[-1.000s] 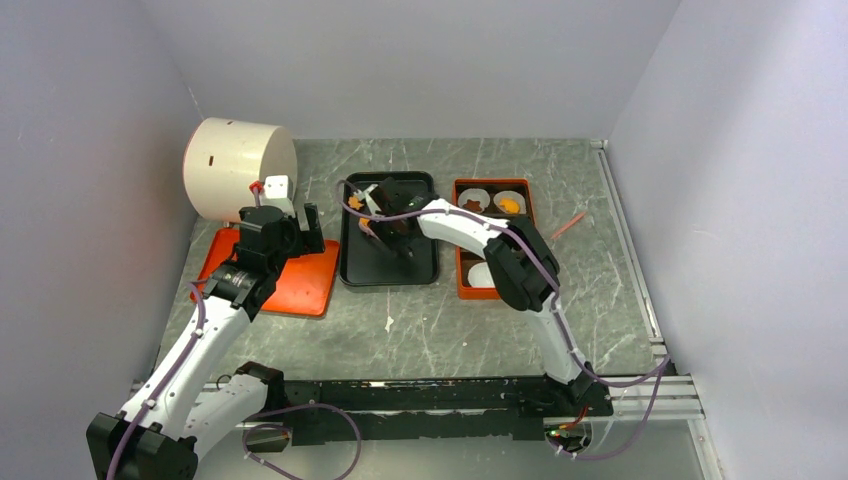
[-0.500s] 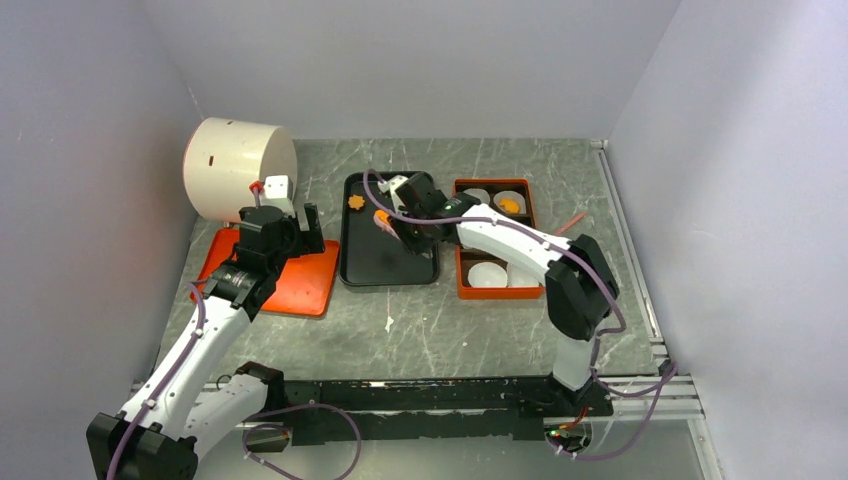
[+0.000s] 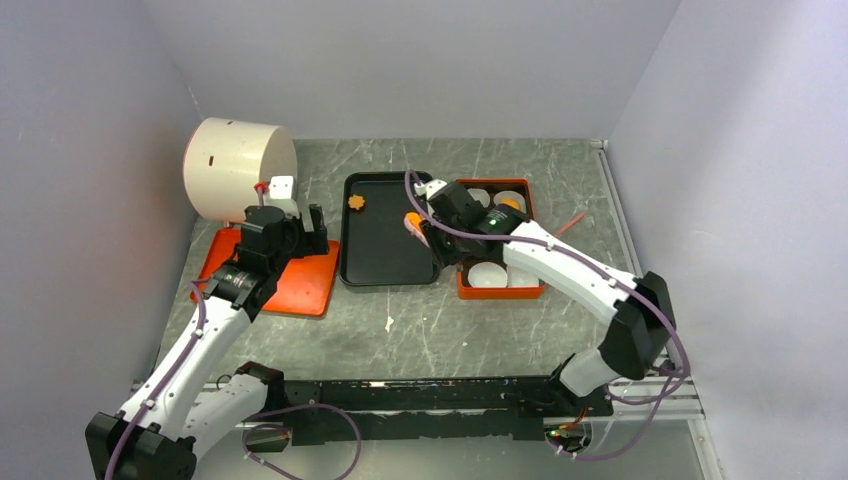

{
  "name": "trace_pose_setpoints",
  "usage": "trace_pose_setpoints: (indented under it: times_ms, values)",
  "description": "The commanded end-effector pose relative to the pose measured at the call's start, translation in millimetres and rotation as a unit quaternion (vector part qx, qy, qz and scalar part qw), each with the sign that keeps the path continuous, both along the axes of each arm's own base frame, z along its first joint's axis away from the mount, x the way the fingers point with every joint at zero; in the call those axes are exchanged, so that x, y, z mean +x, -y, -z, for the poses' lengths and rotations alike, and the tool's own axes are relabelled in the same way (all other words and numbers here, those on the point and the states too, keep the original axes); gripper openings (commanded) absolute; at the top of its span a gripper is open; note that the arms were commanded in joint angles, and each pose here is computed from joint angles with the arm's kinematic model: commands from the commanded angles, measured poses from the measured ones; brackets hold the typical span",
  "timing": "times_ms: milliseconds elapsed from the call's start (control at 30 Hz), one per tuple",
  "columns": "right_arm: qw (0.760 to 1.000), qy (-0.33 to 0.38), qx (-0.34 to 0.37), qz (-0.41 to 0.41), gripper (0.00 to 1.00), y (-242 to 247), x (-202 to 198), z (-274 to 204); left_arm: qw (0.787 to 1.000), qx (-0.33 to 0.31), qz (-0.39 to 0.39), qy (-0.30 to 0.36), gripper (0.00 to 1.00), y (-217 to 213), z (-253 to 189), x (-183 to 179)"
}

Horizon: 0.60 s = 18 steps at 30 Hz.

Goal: Pack the cookies

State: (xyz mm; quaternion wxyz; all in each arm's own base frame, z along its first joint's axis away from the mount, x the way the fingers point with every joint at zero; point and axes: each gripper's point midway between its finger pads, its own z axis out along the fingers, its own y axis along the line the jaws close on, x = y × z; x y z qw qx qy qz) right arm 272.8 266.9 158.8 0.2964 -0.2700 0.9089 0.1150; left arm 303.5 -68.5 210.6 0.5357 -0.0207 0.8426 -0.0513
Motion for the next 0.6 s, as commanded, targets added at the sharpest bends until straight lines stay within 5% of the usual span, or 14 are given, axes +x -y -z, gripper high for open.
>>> trace_pose_setpoints:
  times_ms: [0, 567]
  values:
    - [0.998, -0.005, -0.021, 0.056, 0.14, 35, -17, -11, 0.999, -0.008, 0.038, 0.027, 0.98, 15, -13, 3]
    - [0.964, -0.083, -0.049, 0.247, 0.12, 141, -44, 9, 0.998, 0.023, 0.052, 0.031, 0.98, 17, -4, 11]
